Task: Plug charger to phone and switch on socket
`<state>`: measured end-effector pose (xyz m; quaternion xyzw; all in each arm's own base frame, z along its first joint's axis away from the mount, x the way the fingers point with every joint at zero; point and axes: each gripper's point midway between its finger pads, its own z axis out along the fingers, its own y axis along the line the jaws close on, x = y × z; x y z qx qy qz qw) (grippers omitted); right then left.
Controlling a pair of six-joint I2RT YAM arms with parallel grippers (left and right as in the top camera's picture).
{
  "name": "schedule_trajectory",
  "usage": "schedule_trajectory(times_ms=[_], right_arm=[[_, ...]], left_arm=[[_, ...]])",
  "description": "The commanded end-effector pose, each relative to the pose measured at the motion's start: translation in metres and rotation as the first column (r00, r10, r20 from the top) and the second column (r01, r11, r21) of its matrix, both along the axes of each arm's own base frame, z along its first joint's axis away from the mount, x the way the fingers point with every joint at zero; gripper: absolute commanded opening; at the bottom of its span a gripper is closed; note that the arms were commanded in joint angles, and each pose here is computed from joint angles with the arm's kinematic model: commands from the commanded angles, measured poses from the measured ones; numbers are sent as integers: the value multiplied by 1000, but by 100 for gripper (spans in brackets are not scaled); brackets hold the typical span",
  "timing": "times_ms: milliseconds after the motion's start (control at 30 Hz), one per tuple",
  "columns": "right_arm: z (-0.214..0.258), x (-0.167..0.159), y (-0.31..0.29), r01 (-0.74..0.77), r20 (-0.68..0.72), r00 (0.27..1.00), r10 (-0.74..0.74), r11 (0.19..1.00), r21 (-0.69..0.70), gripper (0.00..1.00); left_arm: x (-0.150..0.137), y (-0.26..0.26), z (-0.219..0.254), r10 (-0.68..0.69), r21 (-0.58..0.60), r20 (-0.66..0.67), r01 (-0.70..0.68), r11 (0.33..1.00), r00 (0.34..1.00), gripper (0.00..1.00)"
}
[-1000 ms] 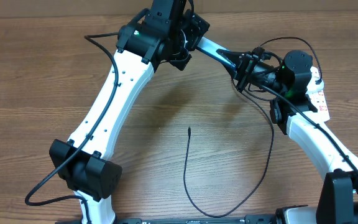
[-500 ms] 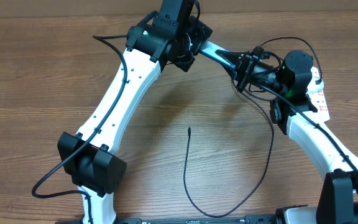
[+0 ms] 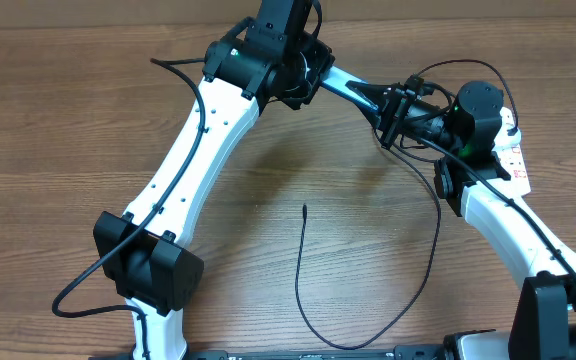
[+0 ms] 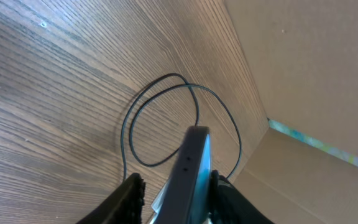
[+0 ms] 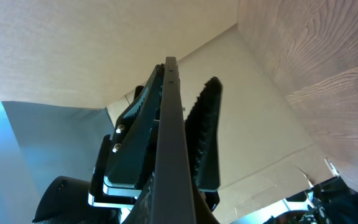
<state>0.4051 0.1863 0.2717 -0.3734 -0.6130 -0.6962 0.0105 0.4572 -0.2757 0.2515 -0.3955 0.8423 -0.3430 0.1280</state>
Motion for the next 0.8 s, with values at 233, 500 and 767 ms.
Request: schedule_trajectory(times_ms=[233, 500, 767], right_arm=[[17, -3, 3, -23, -15, 1000, 24, 999, 46, 4], [17, -3, 4, -26, -14, 1000, 27, 999, 46, 4], [17, -3, 4, -26, -14, 1000, 27, 999, 46, 4]], left_arm=[[0, -5, -1, -4, -6, -5, 4, 1000, 1000, 20], [0, -5, -1, -3, -6, -5, 3, 1000, 1000, 17], [0, -5, -1, -3, -6, -5, 3, 1000, 1000, 20]])
